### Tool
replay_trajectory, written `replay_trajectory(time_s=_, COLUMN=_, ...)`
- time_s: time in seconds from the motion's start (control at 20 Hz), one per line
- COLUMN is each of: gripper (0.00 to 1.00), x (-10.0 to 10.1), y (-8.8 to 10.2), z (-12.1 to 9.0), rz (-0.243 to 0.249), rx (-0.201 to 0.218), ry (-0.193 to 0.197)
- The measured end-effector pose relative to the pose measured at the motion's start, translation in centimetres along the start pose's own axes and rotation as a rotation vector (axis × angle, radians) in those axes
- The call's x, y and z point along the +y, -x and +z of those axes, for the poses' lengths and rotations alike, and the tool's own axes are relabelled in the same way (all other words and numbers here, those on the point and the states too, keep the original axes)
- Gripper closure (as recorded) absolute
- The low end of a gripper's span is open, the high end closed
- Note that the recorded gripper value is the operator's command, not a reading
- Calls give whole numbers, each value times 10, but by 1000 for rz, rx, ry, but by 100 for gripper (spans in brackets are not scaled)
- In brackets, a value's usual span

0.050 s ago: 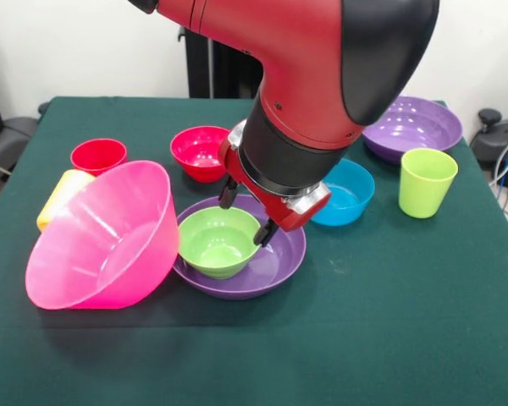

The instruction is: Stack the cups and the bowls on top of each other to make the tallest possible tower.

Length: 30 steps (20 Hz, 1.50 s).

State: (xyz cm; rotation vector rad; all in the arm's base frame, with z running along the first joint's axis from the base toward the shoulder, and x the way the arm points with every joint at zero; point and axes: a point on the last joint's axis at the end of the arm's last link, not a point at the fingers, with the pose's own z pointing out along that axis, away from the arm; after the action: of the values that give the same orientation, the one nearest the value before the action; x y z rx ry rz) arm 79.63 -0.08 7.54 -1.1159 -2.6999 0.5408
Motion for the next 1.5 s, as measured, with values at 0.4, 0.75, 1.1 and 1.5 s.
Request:
replay_trajectory(time_s=0.4, gripper=0, x=-2, y=2, z=0, rz=10, rx=2, ry=-2)
replay_trajectory(time_s=0.75, gripper=0, x=-6, y=2, z=0, rz=18, rx=7, ry=-8)
replay_trajectory(time_s=1.1, gripper=0, x=-70, y=6, z=-19, rz=111, rx=60, ry=2)
replay_trajectory(time_s=1.5, gripper=0, x=-172, y=42, z=-26, rz=256, rx=67, ry=101)
